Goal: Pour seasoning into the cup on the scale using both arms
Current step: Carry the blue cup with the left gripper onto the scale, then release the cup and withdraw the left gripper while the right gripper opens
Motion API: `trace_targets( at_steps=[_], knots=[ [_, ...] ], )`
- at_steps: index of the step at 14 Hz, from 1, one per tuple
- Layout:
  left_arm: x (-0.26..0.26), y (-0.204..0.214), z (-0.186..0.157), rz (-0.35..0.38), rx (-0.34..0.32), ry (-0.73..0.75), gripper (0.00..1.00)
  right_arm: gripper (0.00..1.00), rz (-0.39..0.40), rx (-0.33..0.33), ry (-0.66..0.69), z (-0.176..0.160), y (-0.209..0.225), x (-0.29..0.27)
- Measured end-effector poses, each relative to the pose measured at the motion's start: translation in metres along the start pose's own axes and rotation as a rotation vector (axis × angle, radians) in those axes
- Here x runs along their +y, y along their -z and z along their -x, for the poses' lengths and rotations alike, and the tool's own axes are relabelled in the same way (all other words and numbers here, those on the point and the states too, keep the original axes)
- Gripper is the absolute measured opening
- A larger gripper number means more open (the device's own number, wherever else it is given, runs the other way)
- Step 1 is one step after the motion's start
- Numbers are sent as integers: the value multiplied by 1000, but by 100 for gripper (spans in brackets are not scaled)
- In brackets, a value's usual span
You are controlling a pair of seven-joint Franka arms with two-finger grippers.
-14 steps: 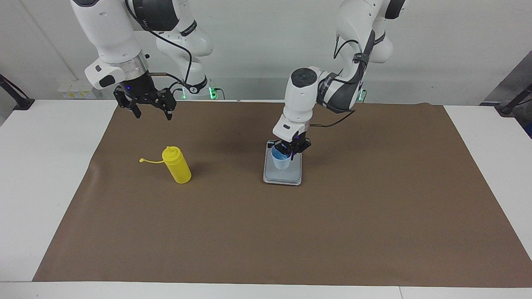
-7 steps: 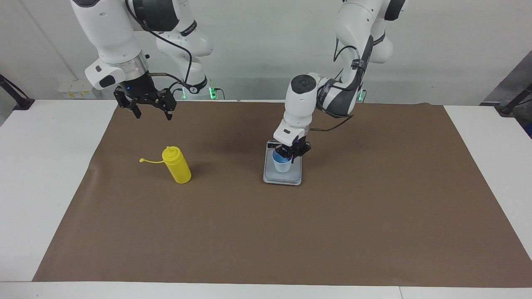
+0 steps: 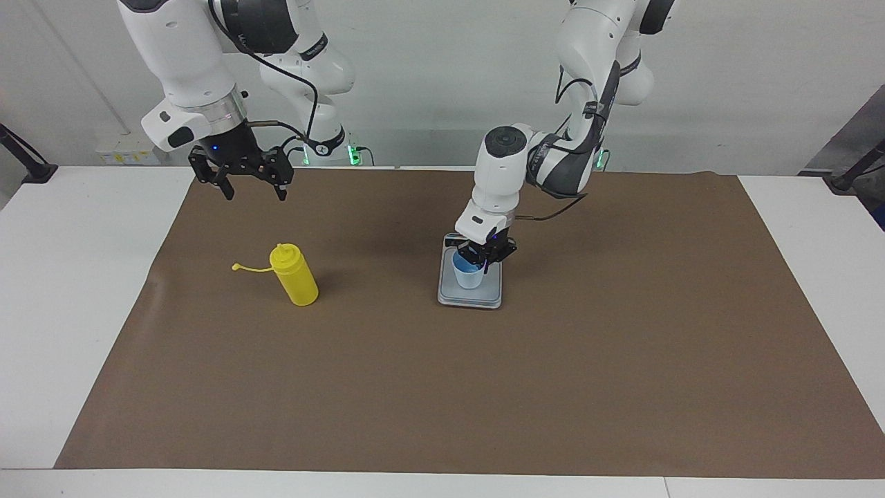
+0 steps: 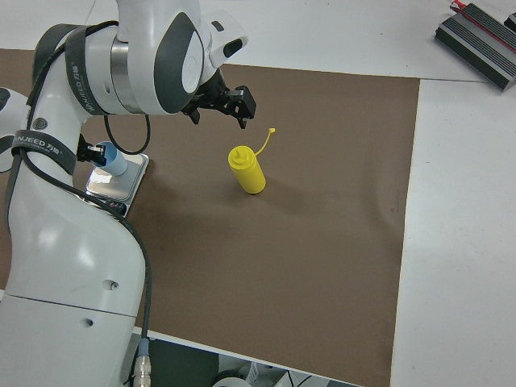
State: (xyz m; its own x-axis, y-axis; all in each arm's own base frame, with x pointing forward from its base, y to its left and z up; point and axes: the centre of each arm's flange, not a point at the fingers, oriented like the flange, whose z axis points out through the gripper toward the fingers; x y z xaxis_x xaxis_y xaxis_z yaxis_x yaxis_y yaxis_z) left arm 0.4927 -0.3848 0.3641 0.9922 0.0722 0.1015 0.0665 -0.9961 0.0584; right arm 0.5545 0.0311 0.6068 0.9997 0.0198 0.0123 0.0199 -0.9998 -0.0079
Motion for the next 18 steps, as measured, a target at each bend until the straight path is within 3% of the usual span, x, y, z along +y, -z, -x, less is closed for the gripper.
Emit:
trace_targets(
  at_steps=[3,7,10,18],
  knots=[
    [-6,7,-7,-3,9,12,54,100,-1,2,36,-1,-3,0],
    [-46,69,-46,-32,26,29,100,100,-4,3,49,-1,-7,0],
    [-96,103,-71,-61,22,0,100,100,-44,16,104,-2,-11,7],
    [-232,151,-105,-109,-45,-138,100,100,-197,141,358,6,-56,78]
  ],
)
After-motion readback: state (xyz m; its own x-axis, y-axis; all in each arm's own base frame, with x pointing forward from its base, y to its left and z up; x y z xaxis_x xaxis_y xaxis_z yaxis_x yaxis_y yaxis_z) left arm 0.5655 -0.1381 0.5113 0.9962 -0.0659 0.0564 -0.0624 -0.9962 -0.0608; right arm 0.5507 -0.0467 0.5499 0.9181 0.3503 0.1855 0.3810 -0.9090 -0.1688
